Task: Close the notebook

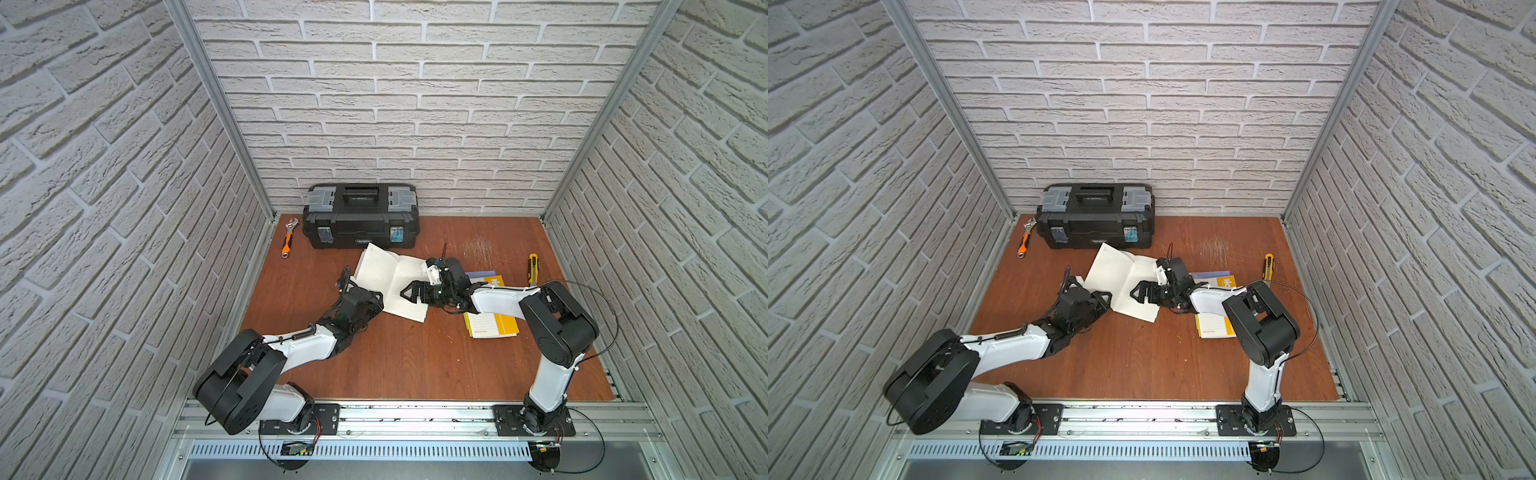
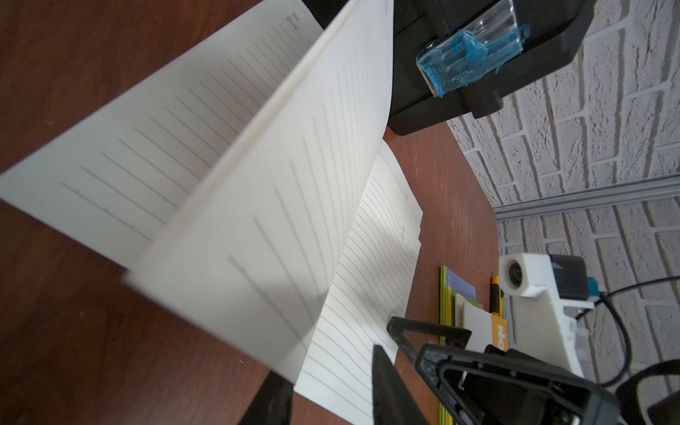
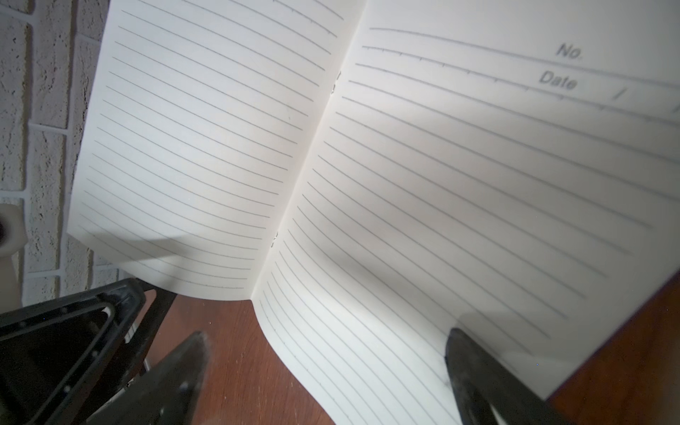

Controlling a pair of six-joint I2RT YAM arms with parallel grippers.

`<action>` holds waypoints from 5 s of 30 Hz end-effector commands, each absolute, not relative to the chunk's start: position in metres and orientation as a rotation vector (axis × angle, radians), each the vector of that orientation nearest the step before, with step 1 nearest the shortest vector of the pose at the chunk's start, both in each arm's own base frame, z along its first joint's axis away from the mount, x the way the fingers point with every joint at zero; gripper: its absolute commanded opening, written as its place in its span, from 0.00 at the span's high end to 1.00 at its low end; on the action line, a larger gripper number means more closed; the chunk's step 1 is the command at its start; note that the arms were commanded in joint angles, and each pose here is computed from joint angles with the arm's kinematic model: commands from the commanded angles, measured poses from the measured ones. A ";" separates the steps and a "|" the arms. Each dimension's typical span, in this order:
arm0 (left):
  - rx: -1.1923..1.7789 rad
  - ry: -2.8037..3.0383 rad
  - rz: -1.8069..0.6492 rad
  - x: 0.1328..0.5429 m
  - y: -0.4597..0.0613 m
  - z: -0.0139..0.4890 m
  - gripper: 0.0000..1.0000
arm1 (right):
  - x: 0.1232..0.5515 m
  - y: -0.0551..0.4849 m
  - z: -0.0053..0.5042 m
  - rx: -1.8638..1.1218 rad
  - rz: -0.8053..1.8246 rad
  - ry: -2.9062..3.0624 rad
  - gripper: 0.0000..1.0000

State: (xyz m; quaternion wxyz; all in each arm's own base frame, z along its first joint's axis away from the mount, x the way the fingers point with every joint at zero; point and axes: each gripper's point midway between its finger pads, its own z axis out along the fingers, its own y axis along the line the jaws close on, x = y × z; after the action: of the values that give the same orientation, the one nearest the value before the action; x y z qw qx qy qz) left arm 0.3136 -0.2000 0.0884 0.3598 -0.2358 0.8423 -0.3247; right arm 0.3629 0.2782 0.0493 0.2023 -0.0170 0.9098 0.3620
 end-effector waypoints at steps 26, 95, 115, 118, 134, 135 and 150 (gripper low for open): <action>-0.086 2.163 -0.319 0.308 -0.230 0.110 1.00 | 0.379 0.282 0.096 0.071 1.401 2.227 0.00; 0.749 1.943 0.472 0.221 -0.374 0.064 1.00 | 0.366 0.215 0.076 0.136 1.047 2.465 0.00; 0.852 1.920 0.250 0.175 -0.395 0.109 0.50 | 0.359 0.211 0.031 0.164 1.008 2.541 0.00; 0.886 1.932 0.165 0.160 -0.397 0.118 0.45 | 0.359 0.211 0.029 0.165 1.011 2.543 0.00; 0.551 2.219 -0.708 0.199 -0.315 0.146 0.60 | 0.357 0.209 0.041 0.135 0.991 2.536 0.00; 0.508 2.244 -0.748 0.203 -0.310 0.144 0.61 | 0.357 0.209 0.042 0.136 0.993 2.535 0.00; 0.079 2.400 -1.028 0.265 -0.309 0.109 0.69 | 0.351 0.207 0.058 0.112 0.994 2.510 0.00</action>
State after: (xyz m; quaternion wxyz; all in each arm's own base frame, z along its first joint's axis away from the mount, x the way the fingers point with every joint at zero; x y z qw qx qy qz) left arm 0.2509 -0.2923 0.0862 0.2481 0.0416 0.9057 -0.3412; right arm 0.3549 0.2089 0.0498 0.2077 0.0492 0.9069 0.3633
